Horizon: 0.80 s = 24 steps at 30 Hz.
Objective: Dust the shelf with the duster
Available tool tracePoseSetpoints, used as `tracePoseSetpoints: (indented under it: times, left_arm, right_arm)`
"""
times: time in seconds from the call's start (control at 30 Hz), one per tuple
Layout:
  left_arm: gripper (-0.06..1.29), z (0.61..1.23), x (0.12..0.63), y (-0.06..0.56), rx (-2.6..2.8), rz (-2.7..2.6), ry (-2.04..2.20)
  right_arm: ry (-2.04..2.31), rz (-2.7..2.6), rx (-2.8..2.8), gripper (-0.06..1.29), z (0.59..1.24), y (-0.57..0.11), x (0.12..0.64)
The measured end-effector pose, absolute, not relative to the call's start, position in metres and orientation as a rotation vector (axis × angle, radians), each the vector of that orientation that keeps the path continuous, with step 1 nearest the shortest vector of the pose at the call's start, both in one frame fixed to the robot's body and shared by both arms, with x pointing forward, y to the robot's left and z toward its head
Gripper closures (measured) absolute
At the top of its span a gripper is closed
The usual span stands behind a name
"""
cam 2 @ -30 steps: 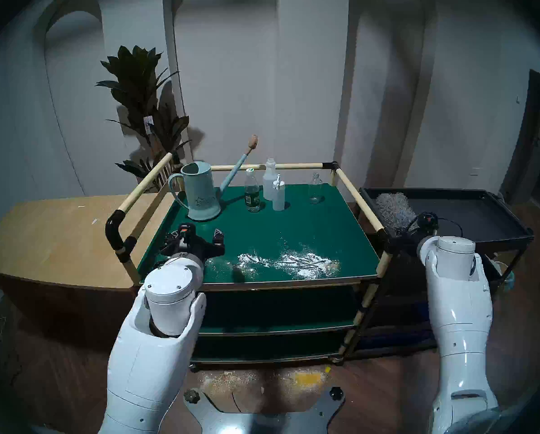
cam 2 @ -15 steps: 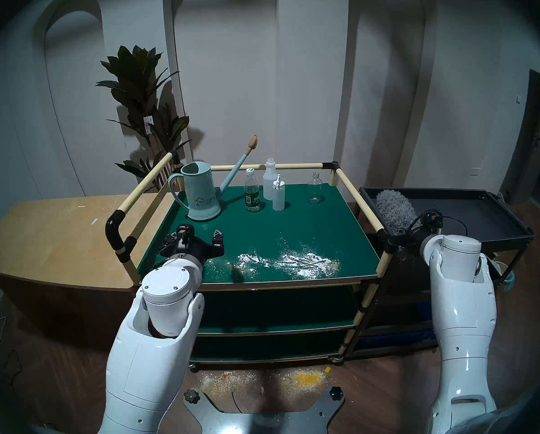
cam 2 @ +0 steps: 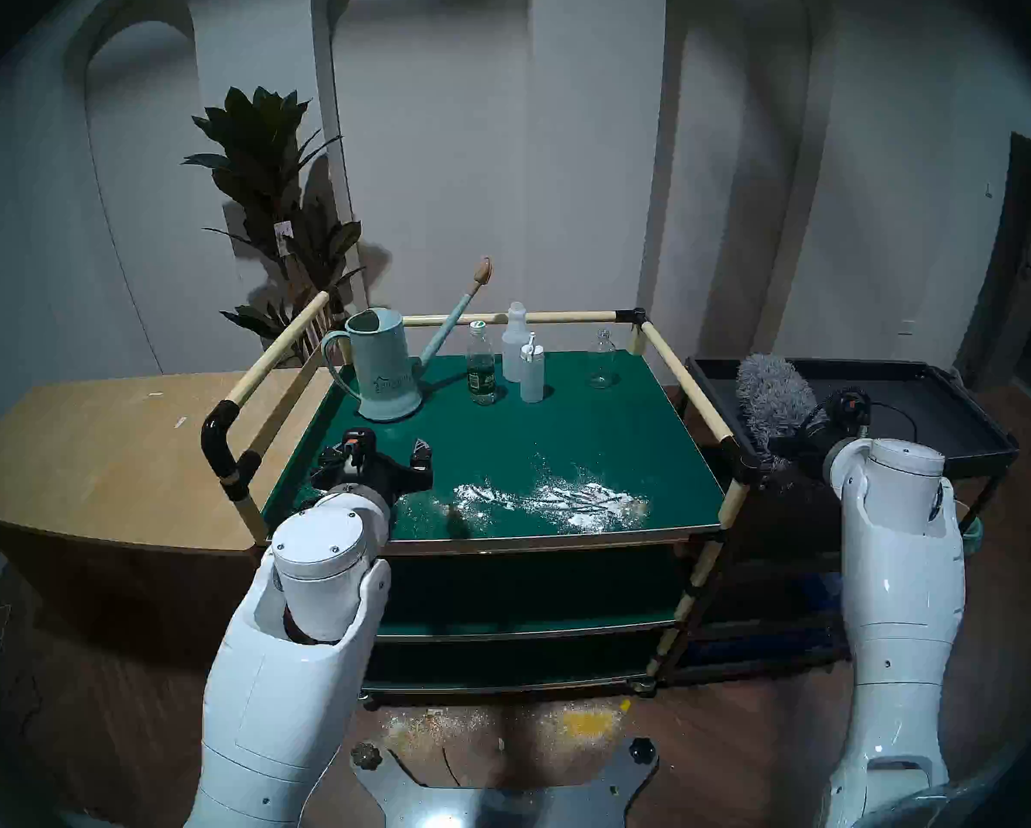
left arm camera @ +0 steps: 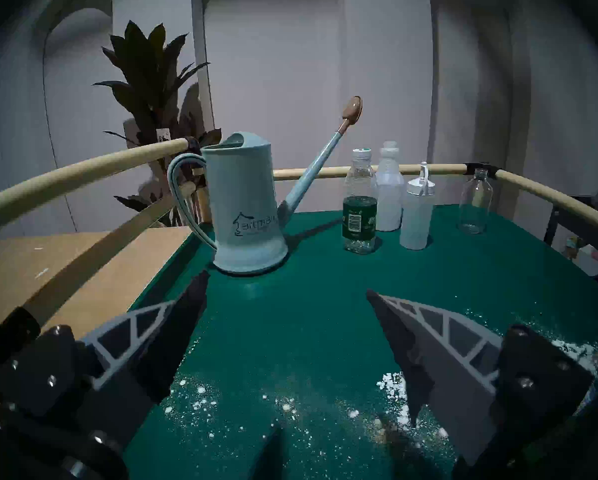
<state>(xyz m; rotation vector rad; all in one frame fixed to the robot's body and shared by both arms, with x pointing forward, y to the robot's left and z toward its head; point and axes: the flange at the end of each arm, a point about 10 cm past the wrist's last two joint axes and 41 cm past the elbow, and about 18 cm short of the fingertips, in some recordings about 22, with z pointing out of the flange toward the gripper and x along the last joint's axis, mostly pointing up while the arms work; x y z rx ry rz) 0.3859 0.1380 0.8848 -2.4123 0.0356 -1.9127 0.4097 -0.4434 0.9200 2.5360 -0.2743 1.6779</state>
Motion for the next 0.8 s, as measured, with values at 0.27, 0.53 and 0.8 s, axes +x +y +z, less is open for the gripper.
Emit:
tracePoseSetpoints:
  times: [0.27, 0.53, 0.8]
  left_arm:
    - [-0.02, 0.89, 0.389, 0.151, -2.386, -1.944, -0.051]
    - [-0.02, 0.909, 0.388, 0.172, -2.303, -2.008, -0.173]
    - [-0.02, 0.916, 0.38, 0.186, -2.248, -2.042, -0.258]
  right_arm:
    - [-0.21, 1.841, 2.524, 1.24, 0.963, -0.425, 0.411]
    - [-0.021, 2.02, 2.563, 1.24, 1.002, -0.381, 0.411]
    - [0.13, 2.053, 2.625, 1.24, 1.013, -0.342, 0.401]
